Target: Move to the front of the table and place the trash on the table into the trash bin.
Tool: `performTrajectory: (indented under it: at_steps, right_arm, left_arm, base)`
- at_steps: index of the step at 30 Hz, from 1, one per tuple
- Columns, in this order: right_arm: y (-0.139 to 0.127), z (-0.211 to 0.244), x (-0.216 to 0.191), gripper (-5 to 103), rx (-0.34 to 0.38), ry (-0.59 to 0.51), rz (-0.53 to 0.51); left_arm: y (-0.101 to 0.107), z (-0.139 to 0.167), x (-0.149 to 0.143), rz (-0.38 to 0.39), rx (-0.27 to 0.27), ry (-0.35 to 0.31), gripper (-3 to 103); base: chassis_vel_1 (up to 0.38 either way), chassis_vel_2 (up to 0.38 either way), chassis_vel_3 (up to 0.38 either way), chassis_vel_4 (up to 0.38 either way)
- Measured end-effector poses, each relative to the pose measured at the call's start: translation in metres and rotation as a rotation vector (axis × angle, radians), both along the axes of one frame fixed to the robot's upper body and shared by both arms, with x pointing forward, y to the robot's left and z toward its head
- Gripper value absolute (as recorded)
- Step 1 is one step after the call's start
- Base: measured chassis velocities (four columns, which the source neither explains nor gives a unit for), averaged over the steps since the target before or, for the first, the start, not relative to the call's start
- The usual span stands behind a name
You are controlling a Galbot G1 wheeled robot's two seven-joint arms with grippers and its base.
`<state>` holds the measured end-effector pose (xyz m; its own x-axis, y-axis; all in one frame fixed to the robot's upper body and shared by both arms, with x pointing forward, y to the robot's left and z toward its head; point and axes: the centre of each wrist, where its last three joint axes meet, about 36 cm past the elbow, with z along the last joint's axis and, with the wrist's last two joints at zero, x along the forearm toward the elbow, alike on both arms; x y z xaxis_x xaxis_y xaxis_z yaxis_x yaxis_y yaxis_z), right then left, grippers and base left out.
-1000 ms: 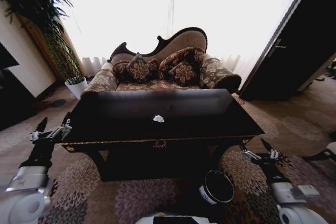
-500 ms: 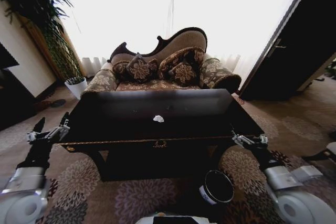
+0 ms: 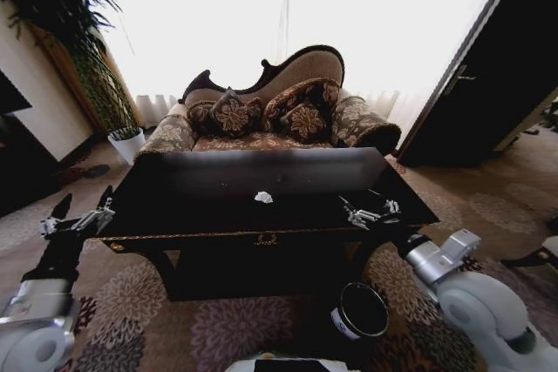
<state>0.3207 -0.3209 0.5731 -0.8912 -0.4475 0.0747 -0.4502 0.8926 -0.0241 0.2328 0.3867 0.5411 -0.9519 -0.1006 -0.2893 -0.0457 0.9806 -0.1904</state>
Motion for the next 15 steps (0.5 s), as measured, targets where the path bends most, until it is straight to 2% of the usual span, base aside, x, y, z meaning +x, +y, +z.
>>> performTrajectory:
  at_steps: [7,12,15]
  right_arm:
    - [0.020,0.019,0.039,100,-0.127,0.091,0.148]
    - [0.025,0.027,0.055,100,-0.176,0.114,0.192]
    - [0.023,0.032,0.063,100,-0.217,0.139,0.208]
  left_arm:
    - [-0.003,0.001,-0.005,0.012,0.008,0.006,100]
    - [-0.005,-0.001,-0.005,0.014,0.010,0.012,100]
    - [-0.010,-0.005,0.003,-0.011,0.003,0.020,100]
  base:
    - [0.000,0.000,0.000,0.000]
    - [0.000,0.000,0.000,0.000]
    - [0.000,0.000,0.000,0.000]
